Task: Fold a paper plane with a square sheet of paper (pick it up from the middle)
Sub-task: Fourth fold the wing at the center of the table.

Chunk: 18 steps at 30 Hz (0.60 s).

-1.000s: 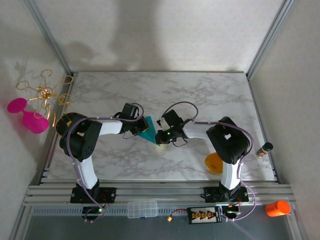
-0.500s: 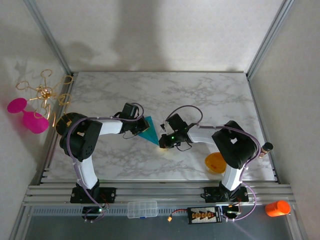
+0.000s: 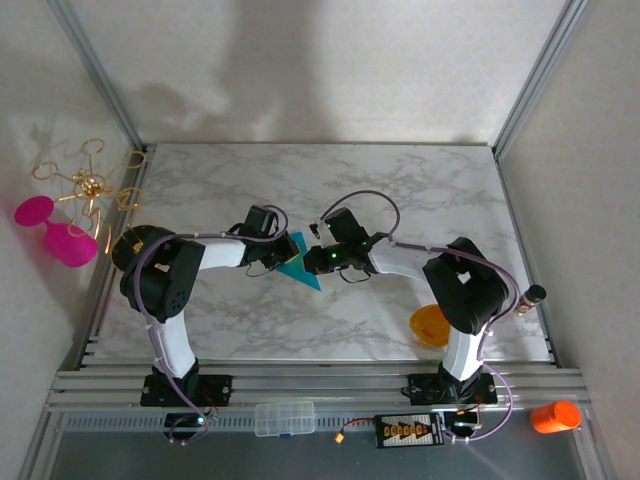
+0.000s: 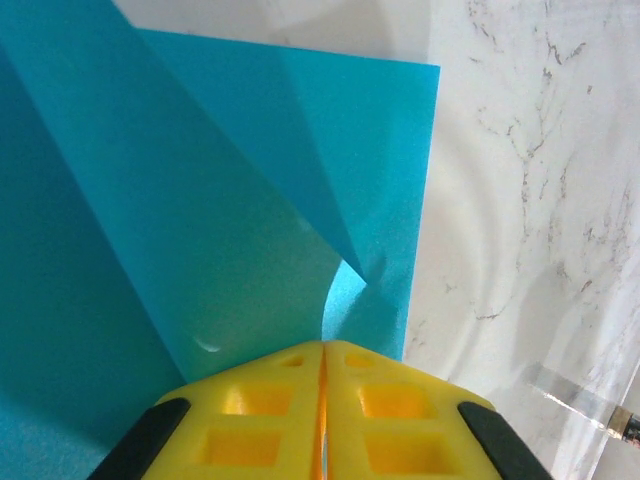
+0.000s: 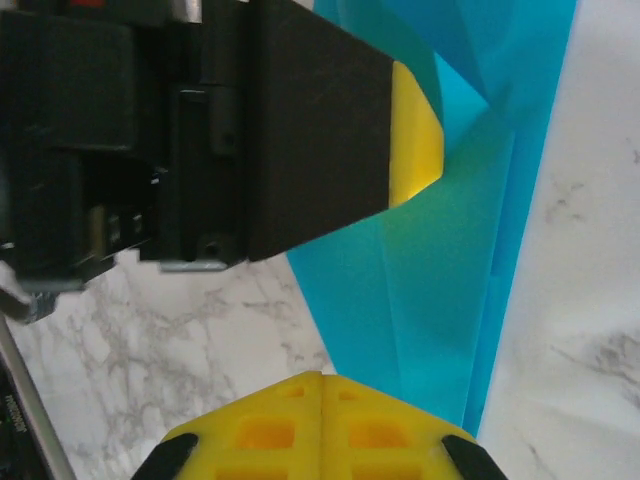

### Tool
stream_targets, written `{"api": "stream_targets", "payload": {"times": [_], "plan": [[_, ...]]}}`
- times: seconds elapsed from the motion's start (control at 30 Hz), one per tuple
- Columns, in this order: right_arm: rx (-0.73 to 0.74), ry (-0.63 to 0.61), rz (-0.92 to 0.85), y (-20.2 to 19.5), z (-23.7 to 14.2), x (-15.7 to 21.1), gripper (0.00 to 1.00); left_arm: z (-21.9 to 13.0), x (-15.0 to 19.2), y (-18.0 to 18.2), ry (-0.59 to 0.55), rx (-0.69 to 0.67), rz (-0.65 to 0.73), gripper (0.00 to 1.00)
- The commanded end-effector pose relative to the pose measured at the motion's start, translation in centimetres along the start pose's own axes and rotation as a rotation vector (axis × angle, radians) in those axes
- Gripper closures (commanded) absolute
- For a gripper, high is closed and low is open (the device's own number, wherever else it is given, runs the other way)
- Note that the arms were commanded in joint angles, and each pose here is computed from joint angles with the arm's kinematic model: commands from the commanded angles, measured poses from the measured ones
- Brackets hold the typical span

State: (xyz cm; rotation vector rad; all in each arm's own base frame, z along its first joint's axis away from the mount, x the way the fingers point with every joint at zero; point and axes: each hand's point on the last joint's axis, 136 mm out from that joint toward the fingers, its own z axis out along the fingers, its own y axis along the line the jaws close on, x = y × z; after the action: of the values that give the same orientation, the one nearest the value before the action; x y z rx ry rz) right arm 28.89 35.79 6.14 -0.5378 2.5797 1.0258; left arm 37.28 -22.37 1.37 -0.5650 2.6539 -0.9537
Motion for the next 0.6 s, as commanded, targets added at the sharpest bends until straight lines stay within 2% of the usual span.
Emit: {"api": "stream_targets", "payload": {"times": [0.0,0.17,0.4,0.57], "plan": [[0.034,0.044,0.017,-1.1,1.5,1.0,0.94,1.0,1.8,4.5,0.045,-0.162,-0.04,0.9],[0.094,0.111,0.042,-3.1,2.4,3.1,0.94,0.7,1.6,2.5,0.049,-0.087,0.007,0.87],[0.214,0.182,0.052,-5.9,2.4,5.5,0.94,-1.6,0.6,-1.7,-0.003,0.038,0.172,0.81],[0.225,0.208,0.06,-6.4,2.6,6.1,0.95,-1.1,1.8,-1.0,0.014,0.032,0.218,0.85]]}}
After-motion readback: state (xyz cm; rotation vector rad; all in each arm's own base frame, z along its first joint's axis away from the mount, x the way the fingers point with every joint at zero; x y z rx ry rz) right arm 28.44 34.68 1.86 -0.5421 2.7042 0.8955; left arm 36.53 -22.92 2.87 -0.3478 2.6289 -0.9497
